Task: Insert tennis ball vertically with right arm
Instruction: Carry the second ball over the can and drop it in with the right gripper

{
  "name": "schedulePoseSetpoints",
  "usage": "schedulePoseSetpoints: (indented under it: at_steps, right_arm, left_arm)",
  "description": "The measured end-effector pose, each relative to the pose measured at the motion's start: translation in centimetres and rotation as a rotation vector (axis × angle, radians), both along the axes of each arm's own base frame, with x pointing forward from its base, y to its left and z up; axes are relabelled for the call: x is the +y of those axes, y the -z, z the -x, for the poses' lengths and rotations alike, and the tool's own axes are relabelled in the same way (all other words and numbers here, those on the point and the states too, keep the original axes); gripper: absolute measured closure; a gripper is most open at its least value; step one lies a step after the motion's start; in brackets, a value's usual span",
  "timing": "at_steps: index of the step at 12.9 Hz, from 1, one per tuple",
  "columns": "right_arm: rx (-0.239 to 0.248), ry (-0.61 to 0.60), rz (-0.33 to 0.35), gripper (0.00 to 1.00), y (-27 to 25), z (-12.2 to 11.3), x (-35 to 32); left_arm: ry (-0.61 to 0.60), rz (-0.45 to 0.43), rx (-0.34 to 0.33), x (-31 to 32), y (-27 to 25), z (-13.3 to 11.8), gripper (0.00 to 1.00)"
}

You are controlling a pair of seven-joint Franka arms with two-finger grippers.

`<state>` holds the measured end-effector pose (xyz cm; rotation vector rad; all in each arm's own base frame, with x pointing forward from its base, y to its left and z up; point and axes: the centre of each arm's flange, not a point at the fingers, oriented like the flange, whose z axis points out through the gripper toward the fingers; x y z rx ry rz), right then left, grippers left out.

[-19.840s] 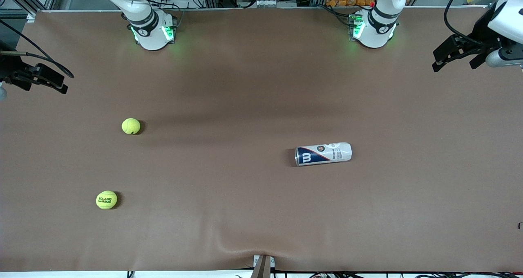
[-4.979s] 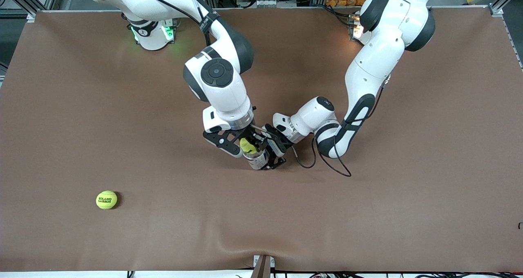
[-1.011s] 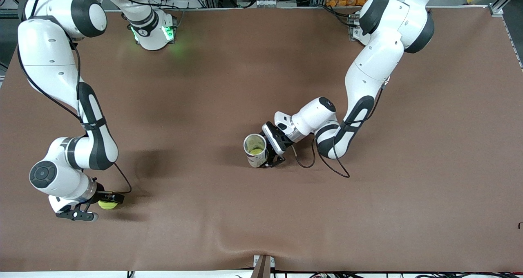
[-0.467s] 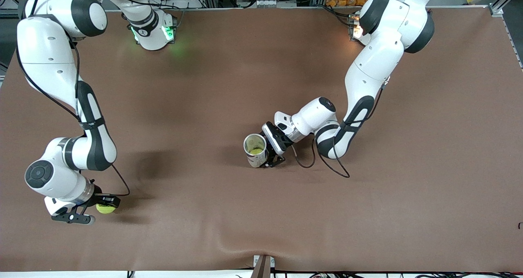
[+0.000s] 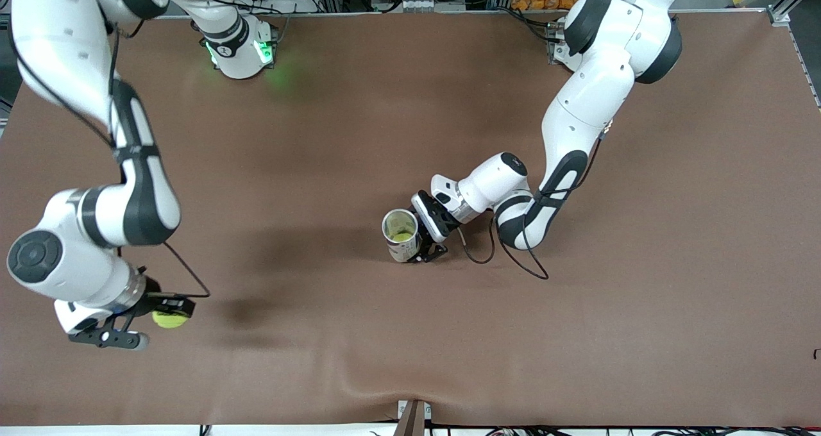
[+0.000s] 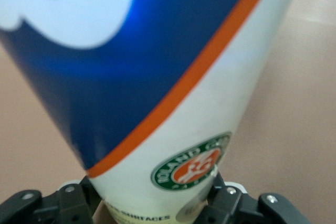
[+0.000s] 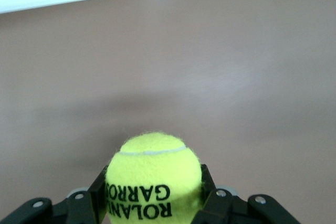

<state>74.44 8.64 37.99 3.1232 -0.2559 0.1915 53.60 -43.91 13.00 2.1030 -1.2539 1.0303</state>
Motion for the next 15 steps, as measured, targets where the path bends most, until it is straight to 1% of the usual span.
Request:
schedulePoseSetpoints:
  at_steps: [1, 3, 6, 8, 12, 13, 15]
  right_arm:
    - [0.005, 0.038, -0.008, 0.32, -1.8, 1.2, 4.4]
    - [0.013, 0.133, -0.026, 0.32, -3.5, 3.7, 12.4]
    - [0.029, 0.272, -0.045, 0.32, -3.0, 6.9, 20.6]
    - [0.042, 0.361, -0.064, 0.32, -2.7, 9.0, 24.9]
    - [0.096, 0.502, -0.161, 0.32, -3.3, 12.6, 31.5]
    - [0.097, 0.537, -0.184, 0.32, -3.7, 13.4, 33.0]
    - [0.075, 0.608, -0.239, 0.32, -4.3, 14.4, 35.5]
  left_arm:
    - [0.000, 0.000, 0.000, 0.0, 0.0, 0.0, 0.22]
    - [0.000, 0.000, 0.000, 0.0, 0.0, 0.0, 0.22]
    - [0.000, 0.000, 0.000, 0.0, 0.0, 0.0, 0.21]
    - [0.000, 0.000, 0.000, 0.0, 0.0, 0.0, 0.21]
    - [0.000, 0.001, 0.000, 0.0, 0.0, 0.0, 0.21]
    - [0.000, 0.001, 0.000, 0.0, 0.0, 0.0, 0.21]
    - [0.000, 0.001, 0.000, 0.0, 0.0, 0.0, 0.21]
